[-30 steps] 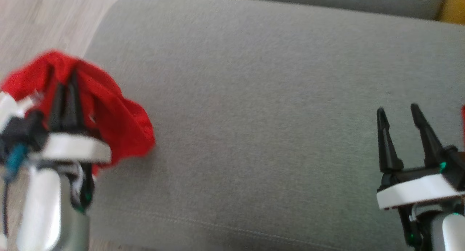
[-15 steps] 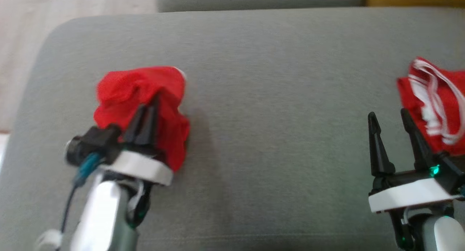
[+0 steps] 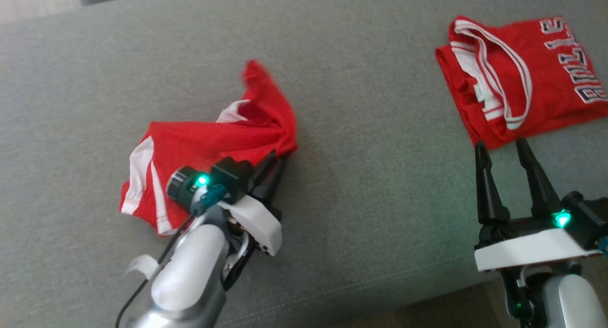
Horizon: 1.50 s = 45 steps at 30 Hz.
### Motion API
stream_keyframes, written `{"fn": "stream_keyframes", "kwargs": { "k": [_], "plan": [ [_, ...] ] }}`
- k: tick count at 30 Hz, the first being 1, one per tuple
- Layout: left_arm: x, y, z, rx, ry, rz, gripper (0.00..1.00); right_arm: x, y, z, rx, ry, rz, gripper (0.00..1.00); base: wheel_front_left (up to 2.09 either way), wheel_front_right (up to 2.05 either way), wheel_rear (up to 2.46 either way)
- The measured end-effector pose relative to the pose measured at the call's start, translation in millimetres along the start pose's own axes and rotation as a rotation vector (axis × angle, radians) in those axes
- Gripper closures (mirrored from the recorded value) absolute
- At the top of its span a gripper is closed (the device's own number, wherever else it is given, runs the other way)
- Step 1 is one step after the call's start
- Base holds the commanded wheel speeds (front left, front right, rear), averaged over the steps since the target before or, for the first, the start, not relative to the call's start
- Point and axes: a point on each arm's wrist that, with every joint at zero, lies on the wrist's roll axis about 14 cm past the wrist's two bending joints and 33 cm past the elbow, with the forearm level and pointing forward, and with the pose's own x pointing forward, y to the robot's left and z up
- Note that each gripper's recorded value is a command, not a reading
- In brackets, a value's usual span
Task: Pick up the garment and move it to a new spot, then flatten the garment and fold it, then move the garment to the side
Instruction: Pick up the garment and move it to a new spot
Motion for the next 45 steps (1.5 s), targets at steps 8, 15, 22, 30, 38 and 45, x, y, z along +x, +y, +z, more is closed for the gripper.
{"fn": "stream_keyframes", "kwargs": {
  "k": [8,15,22,30,38,45],
  "plan": [
    [13,-25,-14,-0.047,0.028,-0.084,0.00,-4,-11,-12,-0.004,0.037,-0.038,0.00,0.00,0.00,0.00],
    [0,-30,40,-0.015,-0.128,-0.049,0.00,-4,2,-1,-0.027,0.001,0.008,0.00,0.00,0.00,0.00],
    [-55,26,54,-0.017,-0.189,0.233,0.00,0,27,5,-0.033,-0.008,0.087,0.00,0.00,0.00,0.00],
    [-131,96,74,0.036,-0.252,0.532,0.00,-1,55,2,-0.044,0.016,0.178,0.00,0.00,0.00,0.00],
    [-184,102,58,0.074,-0.206,0.644,0.00,-9,67,9,-0.056,0.004,0.215,0.00,0.00,0.00,0.00],
    [-197,95,52,0.080,-0.193,0.666,0.00,-25,61,-3,-0.054,0.044,0.200,0.00,0.00,0.00,0.00]
  ]
}}
